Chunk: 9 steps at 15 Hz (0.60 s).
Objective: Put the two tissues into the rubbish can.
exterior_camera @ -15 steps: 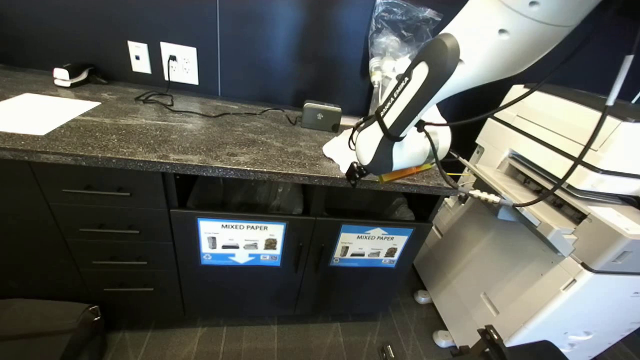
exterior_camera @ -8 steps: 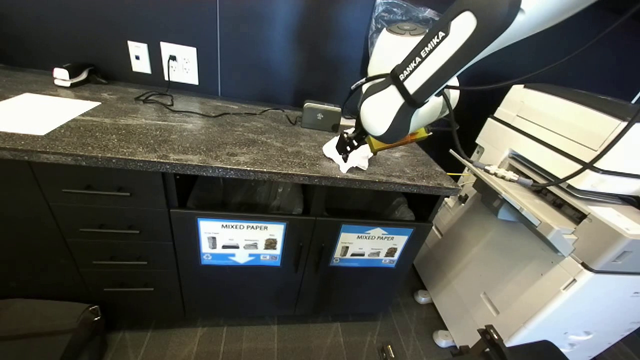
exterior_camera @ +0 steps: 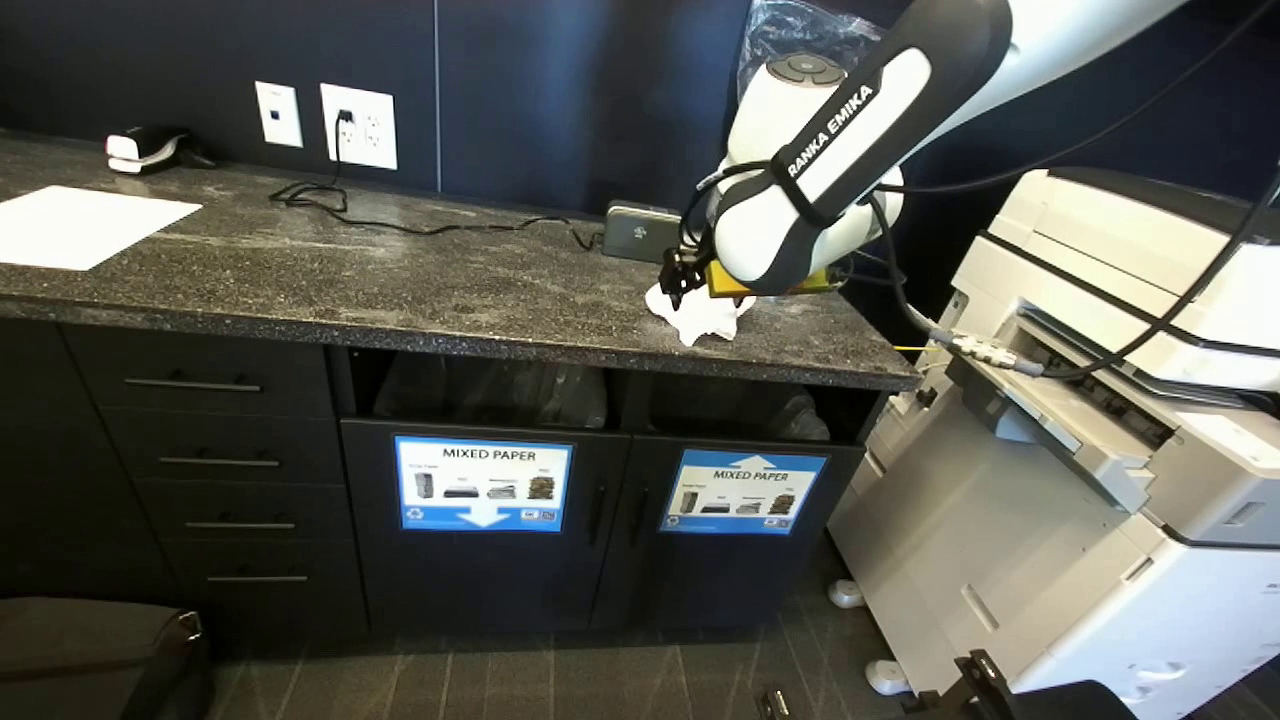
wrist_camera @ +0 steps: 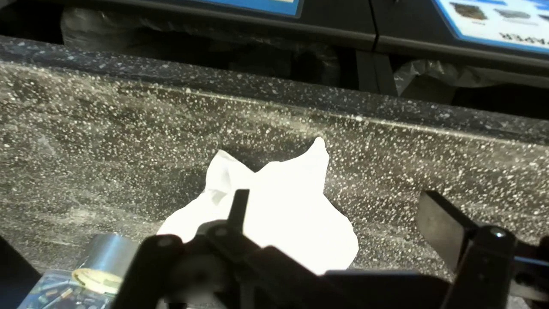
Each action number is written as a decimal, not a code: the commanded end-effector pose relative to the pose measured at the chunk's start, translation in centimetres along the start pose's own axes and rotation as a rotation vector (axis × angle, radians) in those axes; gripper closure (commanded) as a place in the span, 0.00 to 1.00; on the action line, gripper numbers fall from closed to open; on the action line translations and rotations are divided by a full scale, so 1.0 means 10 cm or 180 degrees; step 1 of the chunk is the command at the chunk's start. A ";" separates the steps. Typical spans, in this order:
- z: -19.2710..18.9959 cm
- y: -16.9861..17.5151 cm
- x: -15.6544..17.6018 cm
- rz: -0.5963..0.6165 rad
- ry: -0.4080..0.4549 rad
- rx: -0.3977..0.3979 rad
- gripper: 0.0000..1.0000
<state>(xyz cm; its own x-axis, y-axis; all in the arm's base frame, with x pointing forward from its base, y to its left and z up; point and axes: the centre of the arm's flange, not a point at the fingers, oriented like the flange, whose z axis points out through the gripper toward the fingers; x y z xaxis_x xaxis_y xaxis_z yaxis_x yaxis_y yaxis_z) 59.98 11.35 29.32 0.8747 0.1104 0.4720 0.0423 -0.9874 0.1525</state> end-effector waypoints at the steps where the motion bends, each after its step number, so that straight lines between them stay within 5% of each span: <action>1: 0.14 0.01 0.18 0.0149 0.0398 -0.0037 0.00; 9: 0.65 0.17 0.21 0.0156 0.0602 -0.0202 0.00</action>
<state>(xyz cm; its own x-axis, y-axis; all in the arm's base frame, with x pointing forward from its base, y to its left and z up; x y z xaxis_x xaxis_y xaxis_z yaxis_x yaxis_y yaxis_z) 63.67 9.06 26.50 0.7981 0.0789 0.5974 -0.0215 -0.9870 0.1591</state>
